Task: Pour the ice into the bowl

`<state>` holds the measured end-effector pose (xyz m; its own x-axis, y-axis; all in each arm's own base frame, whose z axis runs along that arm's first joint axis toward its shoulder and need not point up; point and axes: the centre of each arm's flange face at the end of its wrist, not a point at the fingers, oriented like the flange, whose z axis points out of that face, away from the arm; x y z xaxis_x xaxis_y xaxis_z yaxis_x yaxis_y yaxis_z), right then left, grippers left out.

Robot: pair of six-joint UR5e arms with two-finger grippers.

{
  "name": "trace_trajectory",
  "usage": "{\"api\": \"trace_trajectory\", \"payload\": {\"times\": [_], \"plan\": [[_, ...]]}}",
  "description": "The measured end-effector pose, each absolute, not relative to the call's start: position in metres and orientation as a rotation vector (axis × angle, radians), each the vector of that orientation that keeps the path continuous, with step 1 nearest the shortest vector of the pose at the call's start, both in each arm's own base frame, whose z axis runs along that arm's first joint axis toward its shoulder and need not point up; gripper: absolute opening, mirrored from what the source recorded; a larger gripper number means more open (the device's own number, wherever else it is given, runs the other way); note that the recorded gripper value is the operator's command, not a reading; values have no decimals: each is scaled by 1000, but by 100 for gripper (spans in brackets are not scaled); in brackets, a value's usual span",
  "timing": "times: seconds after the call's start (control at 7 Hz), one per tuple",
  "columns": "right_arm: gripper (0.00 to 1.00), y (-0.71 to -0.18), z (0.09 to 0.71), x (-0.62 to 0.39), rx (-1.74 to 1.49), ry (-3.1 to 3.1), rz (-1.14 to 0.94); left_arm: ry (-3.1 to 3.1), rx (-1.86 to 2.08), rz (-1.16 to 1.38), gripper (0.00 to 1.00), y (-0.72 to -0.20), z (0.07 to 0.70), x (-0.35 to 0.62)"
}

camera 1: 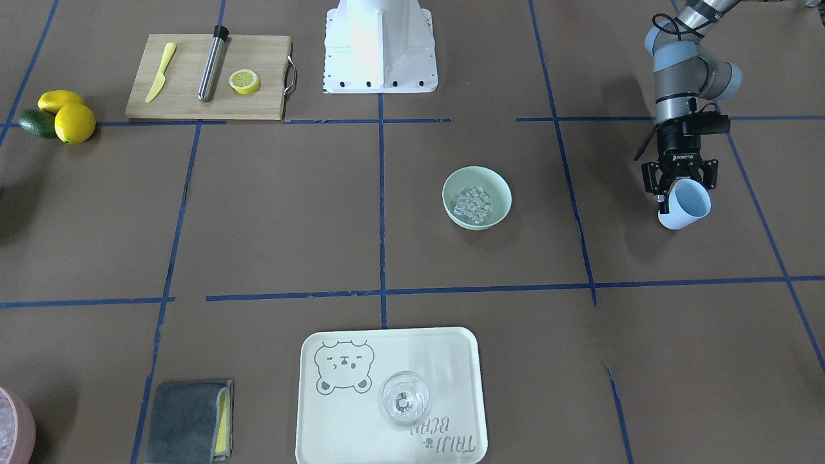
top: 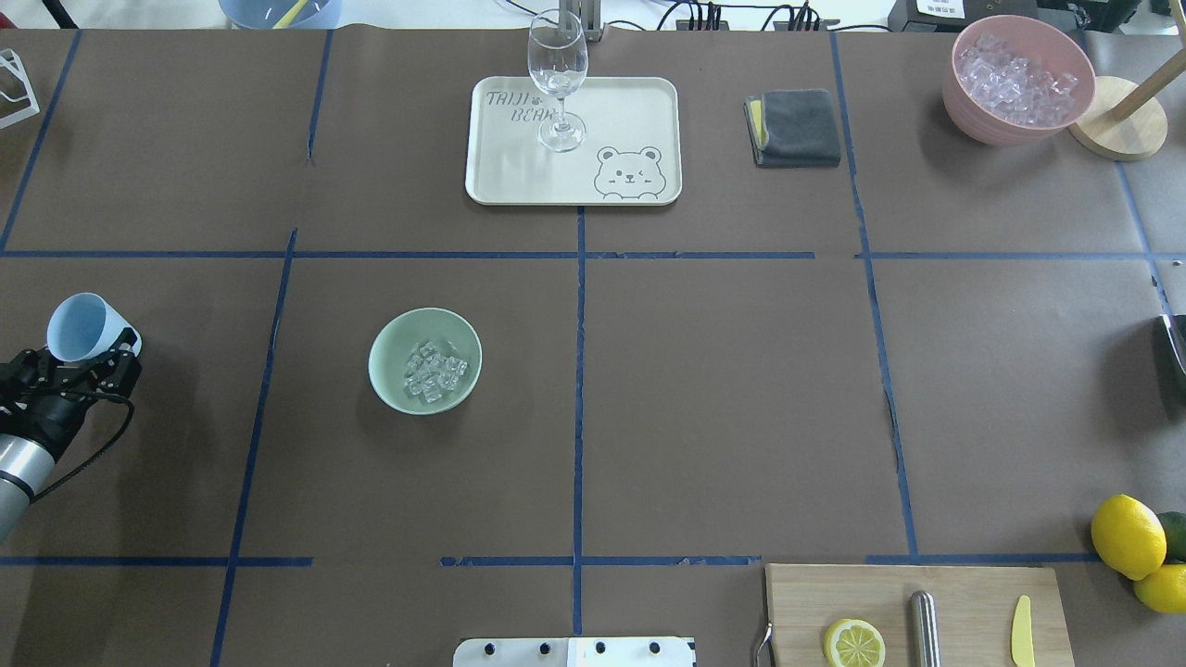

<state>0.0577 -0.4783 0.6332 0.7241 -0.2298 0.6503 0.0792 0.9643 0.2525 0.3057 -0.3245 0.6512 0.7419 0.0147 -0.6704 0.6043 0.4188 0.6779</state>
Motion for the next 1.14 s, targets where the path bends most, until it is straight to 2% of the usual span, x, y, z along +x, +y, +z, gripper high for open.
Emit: {"api": "trace_trajectory", "payload": {"times": [0.14, 0.71, 1.14], "plan": [[100, -478, 633, 58, 214, -743, -172, 668, 1082, -400, 100, -324, 651, 307], [100, -479, 632, 58, 215, -743, -170, 711, 1067, -364, 100, -321, 652, 283], [100, -480, 631, 58, 216, -743, -169, 715, 1130, -270, 100, -354, 623, 224]]}}
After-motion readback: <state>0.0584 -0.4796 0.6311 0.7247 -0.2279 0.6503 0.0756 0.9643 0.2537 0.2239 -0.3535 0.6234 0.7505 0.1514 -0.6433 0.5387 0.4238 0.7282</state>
